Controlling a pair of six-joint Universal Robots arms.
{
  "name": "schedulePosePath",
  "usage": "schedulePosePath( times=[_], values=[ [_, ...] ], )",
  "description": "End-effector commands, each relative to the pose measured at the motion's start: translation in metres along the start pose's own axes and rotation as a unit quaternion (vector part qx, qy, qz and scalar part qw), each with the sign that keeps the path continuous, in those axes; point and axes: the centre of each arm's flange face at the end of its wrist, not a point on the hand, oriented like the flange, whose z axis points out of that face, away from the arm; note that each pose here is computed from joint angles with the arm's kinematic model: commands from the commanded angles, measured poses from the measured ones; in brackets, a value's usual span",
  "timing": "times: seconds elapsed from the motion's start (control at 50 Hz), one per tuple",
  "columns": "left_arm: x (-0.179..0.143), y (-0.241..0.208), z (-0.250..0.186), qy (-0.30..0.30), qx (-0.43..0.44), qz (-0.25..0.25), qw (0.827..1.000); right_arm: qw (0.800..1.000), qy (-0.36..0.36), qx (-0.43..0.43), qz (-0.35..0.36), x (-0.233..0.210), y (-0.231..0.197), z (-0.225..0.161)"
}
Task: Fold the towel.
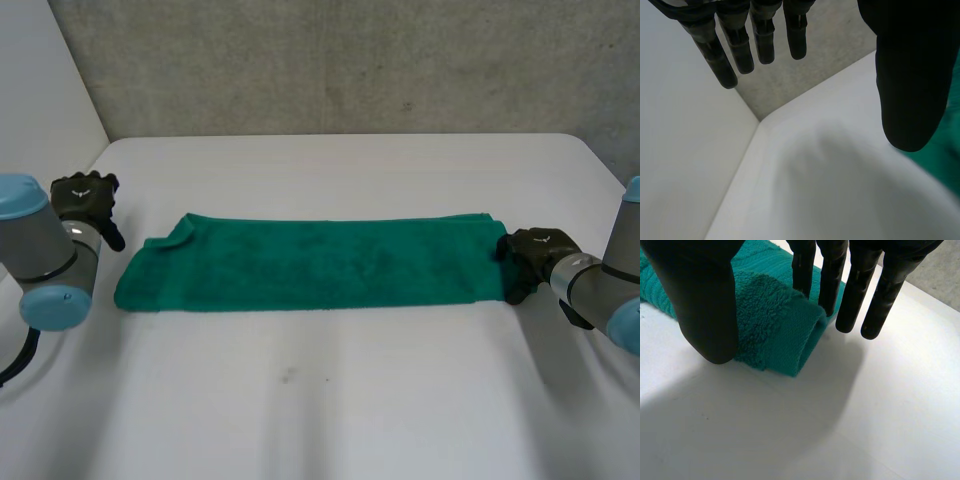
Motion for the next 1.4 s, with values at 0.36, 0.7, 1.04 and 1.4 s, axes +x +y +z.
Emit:
schedulePosePath(
  times=[0.36,0.7,1.04,1.4],
  values=[
    [0.033,0.017,0.022,0.082,0.027,-0.01,0.996,1.0,0.0,-0.003,0.0,0.0,0.001,-0.001],
    [0.015,-0.01,-0.027,0.04,0.012,-0.014,0.999,1.0,-0.002,0.008,-0.002,0.001,-0.005,-0.005],
    [0.044,-0.036,-0.109,0.105,0.014,-0.008,0.994,0.999,0.023,0.02,-0.032,0.011,-0.007,0.003],
    [0.039,-0.039,-0.127,0.105,0.01,-0.01,0.994,0.948,0.22,-0.047,-0.224,0.146,-0.018,-0.017]
  ],
)
